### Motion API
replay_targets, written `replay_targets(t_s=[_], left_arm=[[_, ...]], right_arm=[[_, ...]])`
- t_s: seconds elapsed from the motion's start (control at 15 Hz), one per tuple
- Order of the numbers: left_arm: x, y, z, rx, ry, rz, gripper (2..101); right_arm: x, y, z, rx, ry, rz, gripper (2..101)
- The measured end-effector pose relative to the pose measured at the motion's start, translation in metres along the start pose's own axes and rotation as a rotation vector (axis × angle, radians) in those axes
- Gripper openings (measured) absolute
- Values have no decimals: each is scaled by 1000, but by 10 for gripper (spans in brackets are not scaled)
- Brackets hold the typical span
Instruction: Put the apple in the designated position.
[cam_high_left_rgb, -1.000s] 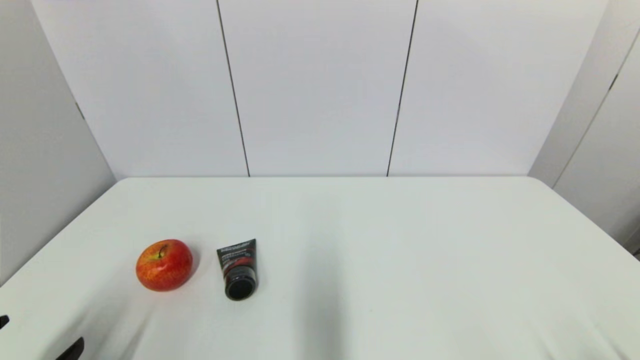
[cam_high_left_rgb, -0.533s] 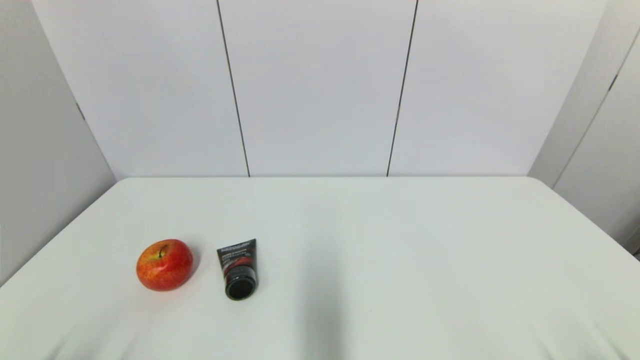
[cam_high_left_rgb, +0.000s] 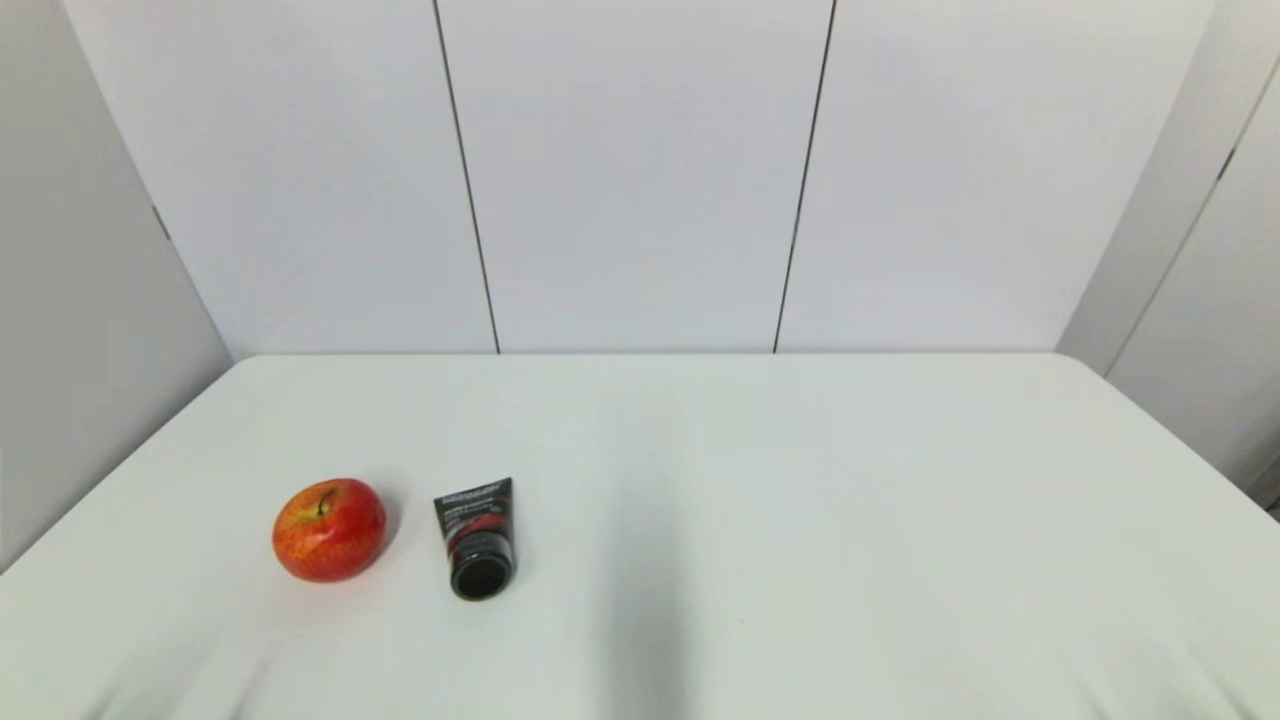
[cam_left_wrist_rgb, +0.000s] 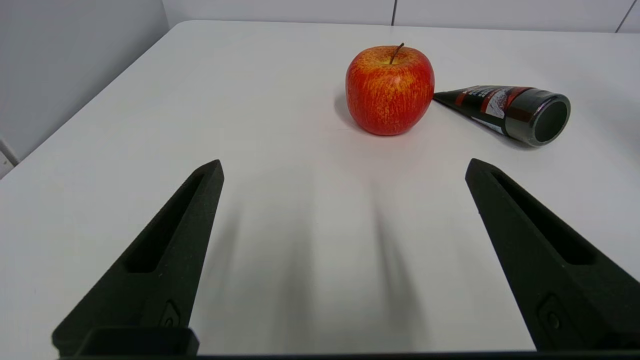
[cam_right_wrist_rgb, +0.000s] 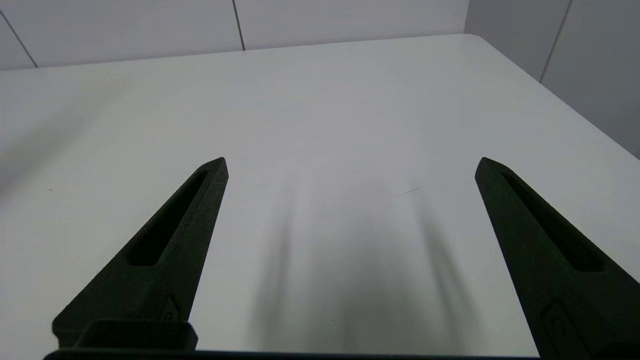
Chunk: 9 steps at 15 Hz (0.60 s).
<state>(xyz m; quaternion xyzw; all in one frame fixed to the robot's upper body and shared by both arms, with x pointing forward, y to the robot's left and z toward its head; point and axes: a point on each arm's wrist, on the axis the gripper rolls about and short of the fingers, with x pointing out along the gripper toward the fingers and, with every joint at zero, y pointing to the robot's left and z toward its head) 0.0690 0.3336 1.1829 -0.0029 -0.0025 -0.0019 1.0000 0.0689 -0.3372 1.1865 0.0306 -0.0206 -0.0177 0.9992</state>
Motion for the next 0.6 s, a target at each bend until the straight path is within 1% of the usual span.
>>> replay_targets(t_s=[0.6], left_arm=[[0,0,0,0,0,0,978]], right_arm=[[0,0,0,2,1,-2,979]])
